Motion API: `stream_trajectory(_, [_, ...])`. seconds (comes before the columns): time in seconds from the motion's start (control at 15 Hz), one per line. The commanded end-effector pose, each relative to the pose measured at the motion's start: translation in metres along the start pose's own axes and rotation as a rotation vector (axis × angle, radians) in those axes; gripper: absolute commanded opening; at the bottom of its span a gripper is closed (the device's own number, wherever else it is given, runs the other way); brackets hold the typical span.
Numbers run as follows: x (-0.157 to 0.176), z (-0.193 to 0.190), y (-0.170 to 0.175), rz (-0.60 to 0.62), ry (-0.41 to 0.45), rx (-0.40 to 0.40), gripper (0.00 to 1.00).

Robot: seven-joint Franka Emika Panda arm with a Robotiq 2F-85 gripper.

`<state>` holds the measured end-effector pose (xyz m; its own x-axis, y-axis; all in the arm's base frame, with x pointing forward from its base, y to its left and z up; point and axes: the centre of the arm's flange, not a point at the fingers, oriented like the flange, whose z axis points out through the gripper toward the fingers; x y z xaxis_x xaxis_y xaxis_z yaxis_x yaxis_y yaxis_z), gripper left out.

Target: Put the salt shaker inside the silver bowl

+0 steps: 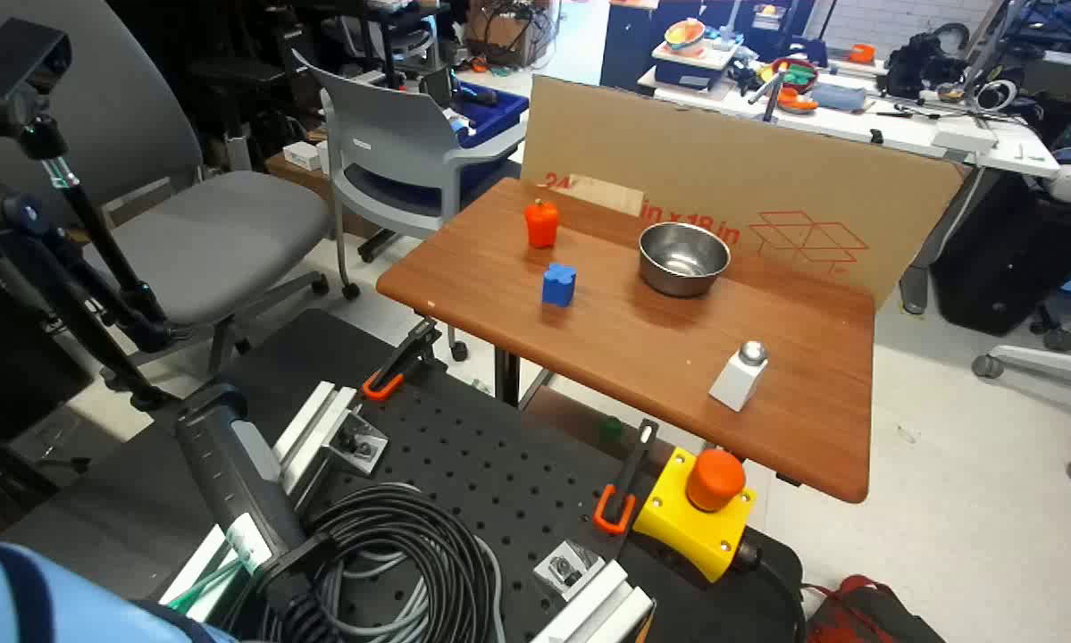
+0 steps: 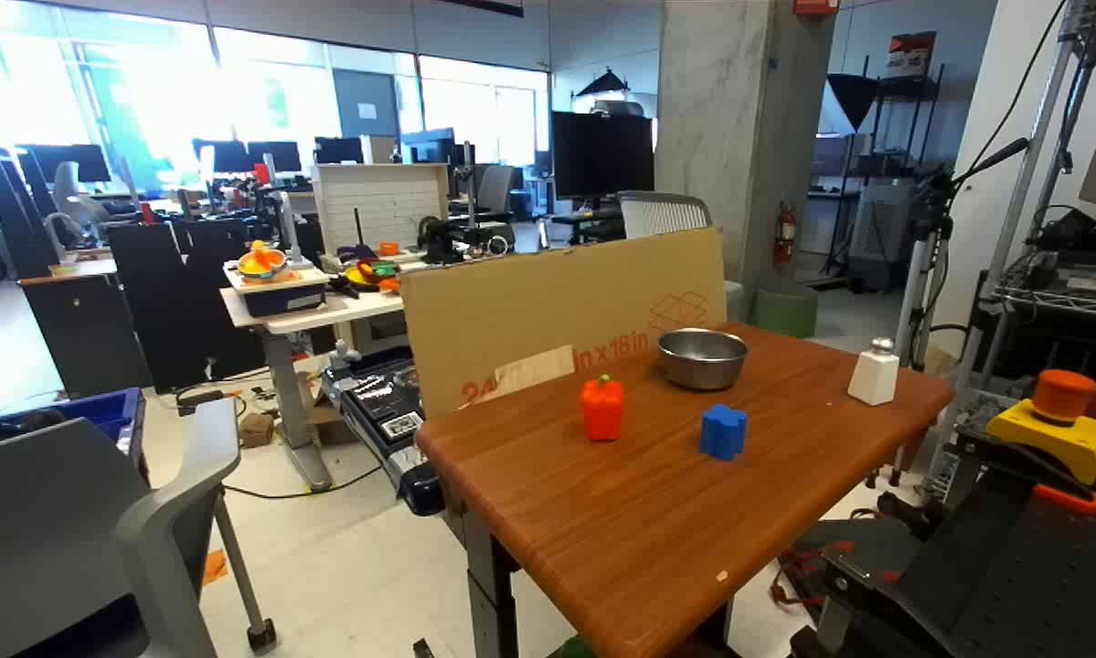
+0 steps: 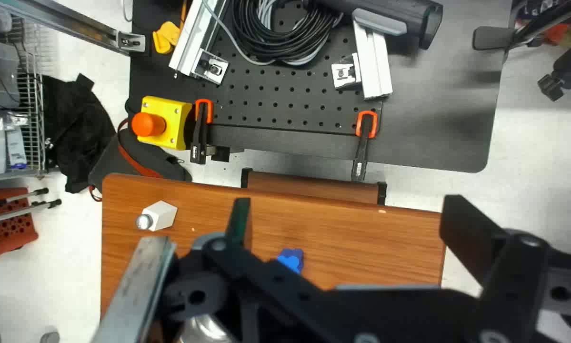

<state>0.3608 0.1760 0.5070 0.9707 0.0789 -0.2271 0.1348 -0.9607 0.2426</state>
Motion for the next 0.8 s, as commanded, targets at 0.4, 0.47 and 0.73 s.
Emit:
stream_trajectory(0.4, [0.0, 0.0, 0.0, 0.0, 0.001, 0.0, 1.0])
stream_trajectory(0.47, [0.003, 0.002, 0.003, 0.01, 0.007, -0.001, 1.0])
stream_trajectory(0.73, [0.017, 0.015, 0.038, 0.036, 0.018, -0.014, 1.0])
